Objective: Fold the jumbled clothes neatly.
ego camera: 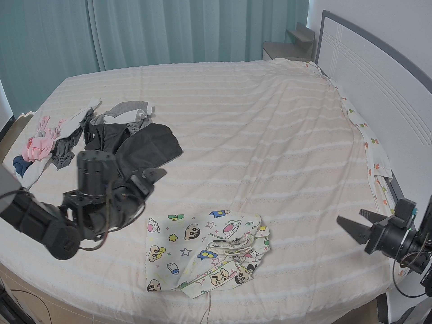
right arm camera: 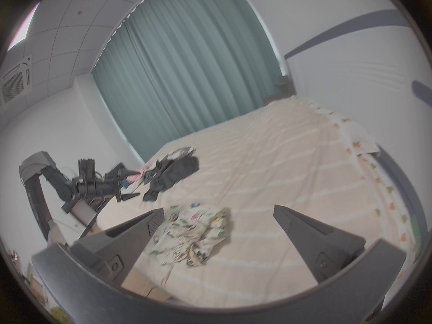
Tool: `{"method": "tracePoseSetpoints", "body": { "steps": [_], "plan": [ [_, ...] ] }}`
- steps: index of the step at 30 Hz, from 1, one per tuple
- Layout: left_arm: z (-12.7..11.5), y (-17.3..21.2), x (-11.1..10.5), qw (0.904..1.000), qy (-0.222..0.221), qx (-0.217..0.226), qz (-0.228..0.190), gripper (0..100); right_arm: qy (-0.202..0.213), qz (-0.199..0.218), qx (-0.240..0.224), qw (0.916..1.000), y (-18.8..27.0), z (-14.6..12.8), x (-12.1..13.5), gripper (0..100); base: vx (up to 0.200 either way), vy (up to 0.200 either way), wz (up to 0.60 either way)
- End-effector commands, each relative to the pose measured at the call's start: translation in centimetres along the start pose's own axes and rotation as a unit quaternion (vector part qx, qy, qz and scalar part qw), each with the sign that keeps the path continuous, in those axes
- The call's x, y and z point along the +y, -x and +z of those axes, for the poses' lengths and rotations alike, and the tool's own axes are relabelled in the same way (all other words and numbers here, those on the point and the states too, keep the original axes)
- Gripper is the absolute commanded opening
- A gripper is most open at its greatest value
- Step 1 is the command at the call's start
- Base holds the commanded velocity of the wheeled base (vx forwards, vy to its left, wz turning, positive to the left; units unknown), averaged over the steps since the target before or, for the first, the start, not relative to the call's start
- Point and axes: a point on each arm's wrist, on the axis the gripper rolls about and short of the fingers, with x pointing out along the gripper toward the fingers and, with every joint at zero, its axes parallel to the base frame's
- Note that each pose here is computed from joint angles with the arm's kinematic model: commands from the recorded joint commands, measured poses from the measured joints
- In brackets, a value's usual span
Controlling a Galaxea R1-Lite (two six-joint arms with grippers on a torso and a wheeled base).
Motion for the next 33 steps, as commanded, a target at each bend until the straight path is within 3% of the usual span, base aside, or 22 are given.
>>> {"method": "tracePoseSetpoints", "body": {
  "steps": [1, 3, 8, 9, 10, 15, 20, 24, 28, 33],
  "plan": [
    [4.6, 7.4, 4.7, 0.9919, 0.126, -0.014, -0.003, 100, 0.017, 0.069, 0.143, 0.9871, -5.7, -3.9, 3.7, 100, 0.0, 0.0, 0.0],
    [4.9, 8.0, 6.4, 0.9878, 0.156, 0.0, 0.008, 100, 0.038, 0.075, 0.186, 0.9789, -7.3, -6.4, 4.8, 100, 0.0, 0.0, 0.0],
    [4.3, 8.2, 7.9, 0.9855, 0.167, 0.019, 0.023, 100, 0.114, 0.075, 0.178, 0.9745, -10.1, -8.9, 5.3, 100, 0.0, 0.0, 0.0],
    [4.2, 8.2, 8.1, 0.9852, 0.169, 0.021, 0.025, 100, 0.173, 0.085, 0.182, 0.9642, -10.8, -9.9, 5.1, 100, 0.0, 0.0, 0.0],
    [4.1, 8.2, 8.2, 0.9852, 0.168, 0.022, 0.024, 100, 0.199, 0.089, 0.186, 0.9582, -11.2, -10.4, 5.0, 100, 0.0, 0.0, 0.0],
    [3.4, 7.8, 9.0, 0.9846, 0.17, 0.026, 0.03, 100, 0.285, 0.116, 0.163, 0.9374, -13.9, -10.9, 5.7, 100, 0.0, 0.0, 0.0],
    [2.9, 7.5, 9.8, 0.9844, 0.171, 0.027, 0.033, 100, 0.314, 0.145, 0.146, 0.9268, -15.9, -10.4, 6.7, 100, 0.0, 0.0, 0.0],
    [2.7, 7.2, 10.2, 0.9847, 0.169, 0.026, 0.031, 100, 0.343, 0.215, 0.131, 0.9052, -17.1, -8.3, 8.6, 100, 0.0, 0.0, 0.0],
    [2.6, 7.2, 10.2, 0.9848, 0.168, 0.027, 0.031, 100, 0.362, 0.23, 0.17, 0.8873, -17.5, -7.6, 9.7, 100, 0.0, 0.0, 0.0],
    [2.6, 7.3, 10.2, 0.9847, 0.169, 0.029, 0.032, 100, 0.379, 0.235, 0.15, 0.8823, -19.0, -6.5, 10.6, 100, 0.0, 0.0, 0.0]
  ]
}}
